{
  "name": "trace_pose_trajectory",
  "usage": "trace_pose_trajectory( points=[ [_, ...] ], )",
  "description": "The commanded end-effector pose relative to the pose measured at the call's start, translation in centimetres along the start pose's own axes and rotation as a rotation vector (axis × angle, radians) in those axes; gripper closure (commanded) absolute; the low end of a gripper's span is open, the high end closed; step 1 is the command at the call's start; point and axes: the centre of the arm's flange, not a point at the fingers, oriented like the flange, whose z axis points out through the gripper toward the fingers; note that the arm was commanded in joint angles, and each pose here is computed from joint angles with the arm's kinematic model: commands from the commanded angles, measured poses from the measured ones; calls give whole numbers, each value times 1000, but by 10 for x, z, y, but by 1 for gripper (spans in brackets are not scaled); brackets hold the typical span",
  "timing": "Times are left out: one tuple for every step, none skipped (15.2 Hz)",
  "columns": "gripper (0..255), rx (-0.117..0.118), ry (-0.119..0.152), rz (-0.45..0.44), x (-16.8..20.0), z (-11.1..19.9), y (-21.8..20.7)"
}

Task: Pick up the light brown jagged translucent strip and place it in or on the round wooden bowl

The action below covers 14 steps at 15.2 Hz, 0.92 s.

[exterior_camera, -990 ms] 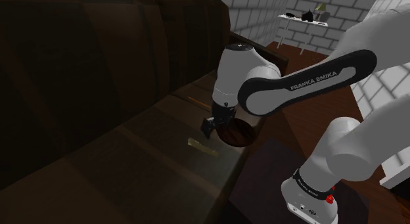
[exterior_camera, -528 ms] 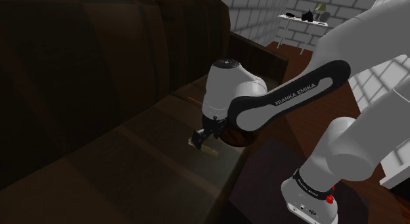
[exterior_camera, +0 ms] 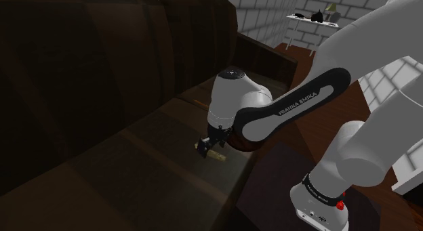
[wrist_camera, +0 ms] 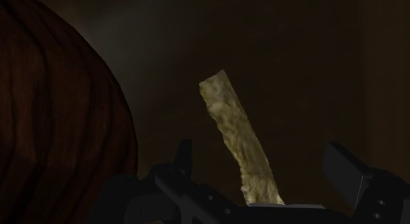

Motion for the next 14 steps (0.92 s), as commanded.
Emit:
trace_pose_trajectory(
  points=[
    [0, 0, 0, 0, 0, 0, 0],
    [0, 0, 0, 0, 0, 0, 0],
    [0, 0, 0, 0, 0, 0, 0],
    [255, 0, 0, 0, 0, 0, 0],
    [255, 0, 0, 0, 0, 0, 0],
    [255, 0, 0, 0, 0, 0, 0],
    [255, 0, 0, 0, 0, 0, 0],
    [255, 0, 0, 0, 0, 0, 0],
    [255, 0, 0, 0, 0, 0, 0],
    [255, 0, 0, 0, 0, 0, 0],
    [255, 0, 0, 0, 0, 0, 0],
    [255, 0, 0, 0, 0, 0, 0],
    [255, 0, 0, 0, 0, 0, 0],
    [0, 0, 0, 0, 0, 0, 0]
  ],
)
